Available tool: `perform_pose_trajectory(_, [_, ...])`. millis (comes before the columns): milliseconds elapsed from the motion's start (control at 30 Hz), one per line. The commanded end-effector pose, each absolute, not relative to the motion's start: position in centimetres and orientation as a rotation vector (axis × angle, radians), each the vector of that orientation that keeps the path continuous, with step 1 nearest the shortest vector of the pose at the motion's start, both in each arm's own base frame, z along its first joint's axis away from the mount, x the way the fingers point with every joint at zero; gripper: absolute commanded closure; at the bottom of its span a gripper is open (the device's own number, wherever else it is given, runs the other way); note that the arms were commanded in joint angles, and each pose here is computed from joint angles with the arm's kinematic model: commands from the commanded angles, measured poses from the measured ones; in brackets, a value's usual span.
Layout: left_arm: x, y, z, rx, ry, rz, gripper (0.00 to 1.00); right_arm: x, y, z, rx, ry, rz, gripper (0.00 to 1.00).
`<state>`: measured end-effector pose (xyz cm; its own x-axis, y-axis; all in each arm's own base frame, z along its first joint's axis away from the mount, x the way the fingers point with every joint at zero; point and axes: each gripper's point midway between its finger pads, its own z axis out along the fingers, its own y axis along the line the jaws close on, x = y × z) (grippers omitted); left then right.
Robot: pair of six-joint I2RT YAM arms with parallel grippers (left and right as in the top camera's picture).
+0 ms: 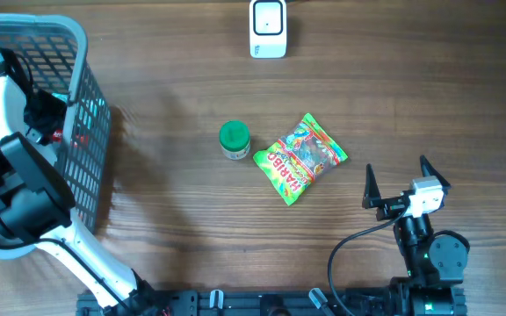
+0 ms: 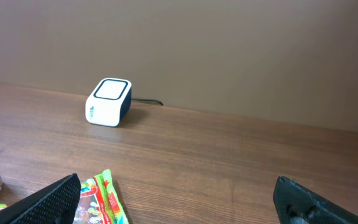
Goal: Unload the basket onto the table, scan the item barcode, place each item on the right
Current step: 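Reach into the basket and grasp the red Nescafe stick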
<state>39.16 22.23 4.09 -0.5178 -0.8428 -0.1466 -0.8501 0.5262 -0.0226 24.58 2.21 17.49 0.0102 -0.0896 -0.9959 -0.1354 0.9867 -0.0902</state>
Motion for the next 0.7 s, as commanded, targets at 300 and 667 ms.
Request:
perform_pose_trajectory(300, [37.8,23.1,3.0,-1.08,2.861,0.222,0.22,24.6,2.2,17.6,-0.164,1.558,0.045,0.0])
perform_pose_trajectory(667, [35.8,22.3,-1.4,-0.917,2.963,0.225,0.22,24.6,2.2,17.6,-0.164,1.558,0.045,0.0])
